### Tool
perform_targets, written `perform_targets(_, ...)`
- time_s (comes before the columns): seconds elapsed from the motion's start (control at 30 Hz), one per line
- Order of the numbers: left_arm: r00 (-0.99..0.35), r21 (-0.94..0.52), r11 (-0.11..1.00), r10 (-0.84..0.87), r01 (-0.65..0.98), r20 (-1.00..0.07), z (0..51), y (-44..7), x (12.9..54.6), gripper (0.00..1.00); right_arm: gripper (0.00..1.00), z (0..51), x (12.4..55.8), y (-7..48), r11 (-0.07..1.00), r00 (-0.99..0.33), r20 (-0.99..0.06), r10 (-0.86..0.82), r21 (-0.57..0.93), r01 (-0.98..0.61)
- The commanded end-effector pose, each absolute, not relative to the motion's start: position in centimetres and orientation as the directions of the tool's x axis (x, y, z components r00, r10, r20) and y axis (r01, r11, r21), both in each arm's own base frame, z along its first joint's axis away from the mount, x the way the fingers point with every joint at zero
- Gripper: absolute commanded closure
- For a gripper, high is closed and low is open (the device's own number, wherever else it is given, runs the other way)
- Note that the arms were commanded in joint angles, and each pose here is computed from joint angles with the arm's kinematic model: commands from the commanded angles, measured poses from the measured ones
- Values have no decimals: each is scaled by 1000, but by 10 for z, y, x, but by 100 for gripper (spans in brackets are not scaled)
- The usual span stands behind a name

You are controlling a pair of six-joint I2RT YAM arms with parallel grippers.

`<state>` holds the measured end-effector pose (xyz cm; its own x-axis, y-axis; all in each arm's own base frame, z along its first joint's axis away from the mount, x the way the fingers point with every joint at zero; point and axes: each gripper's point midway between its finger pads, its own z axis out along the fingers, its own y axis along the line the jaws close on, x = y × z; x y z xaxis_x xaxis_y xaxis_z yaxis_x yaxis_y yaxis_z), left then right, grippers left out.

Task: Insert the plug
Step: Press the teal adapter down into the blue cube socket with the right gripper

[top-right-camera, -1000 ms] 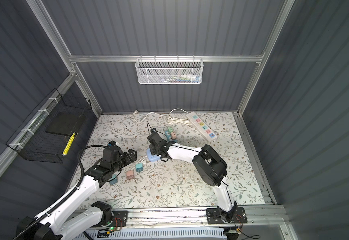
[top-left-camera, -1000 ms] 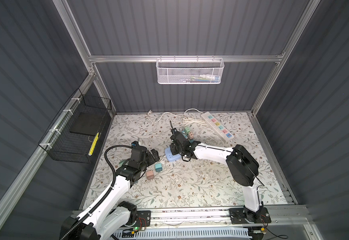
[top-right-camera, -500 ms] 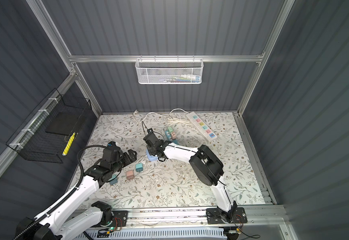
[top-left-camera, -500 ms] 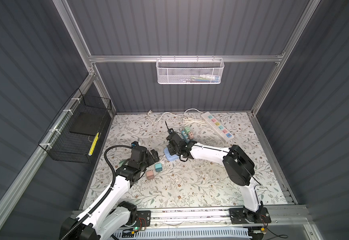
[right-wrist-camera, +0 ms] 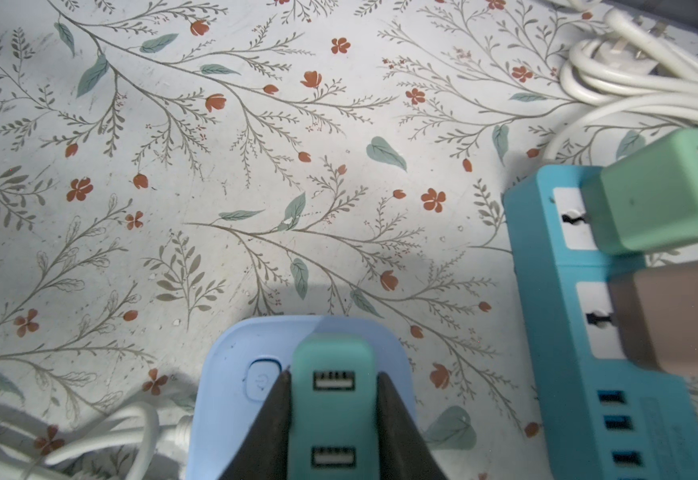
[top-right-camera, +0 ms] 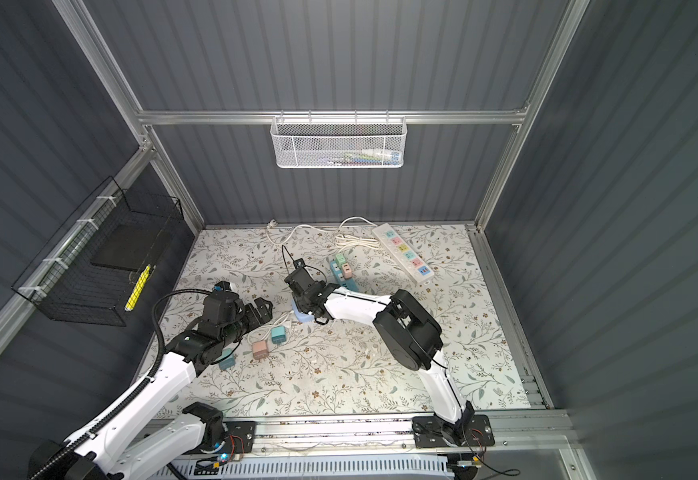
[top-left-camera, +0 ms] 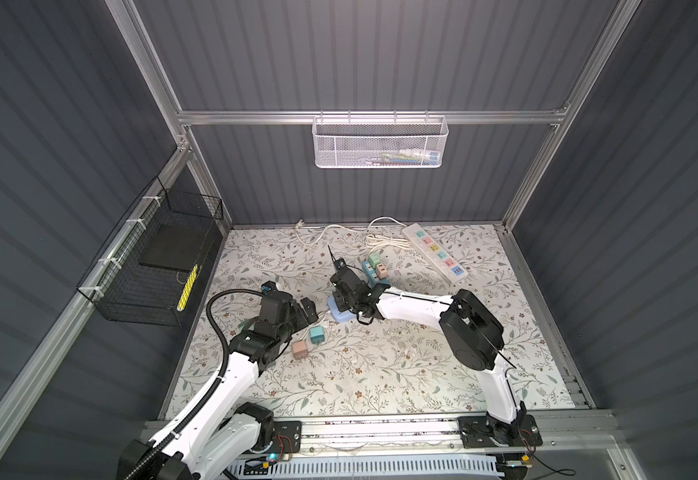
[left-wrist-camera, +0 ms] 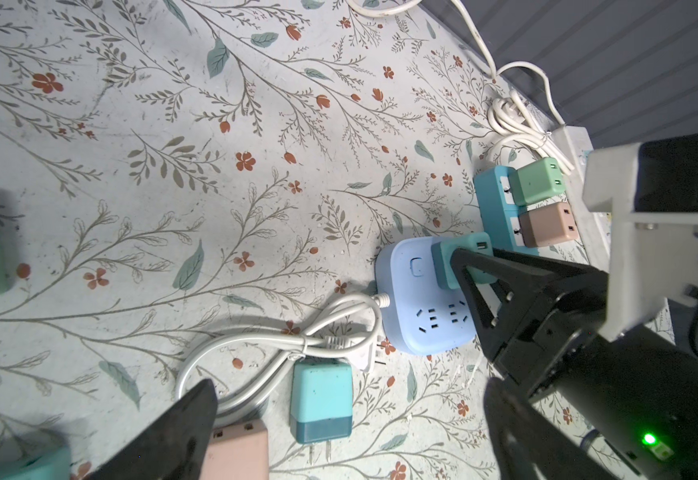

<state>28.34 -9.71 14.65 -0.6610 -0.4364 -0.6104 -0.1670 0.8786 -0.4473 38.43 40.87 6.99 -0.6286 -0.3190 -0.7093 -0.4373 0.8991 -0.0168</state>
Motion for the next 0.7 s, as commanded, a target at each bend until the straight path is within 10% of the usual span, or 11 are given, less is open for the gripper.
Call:
perform_targets(0.0, -638, -437, 885, -431, -161, -638, 160, -92, 284, 0, 83, -53, 319, 357, 873, -801, -360, -478, -93, -479)
perform_targets(0.37, -622, -405, 900, -411, -161, -667, 172, -84, 281, 0, 73, 12, 343, 376, 886, -761, -494, -420, -44, -461)
perform_targets(0.67, -588, -390, 910, -394, -141, -706, 197, -77, 275, 0, 39, 91, 367, 391, 888, -683, -633, -366, -17, -459)
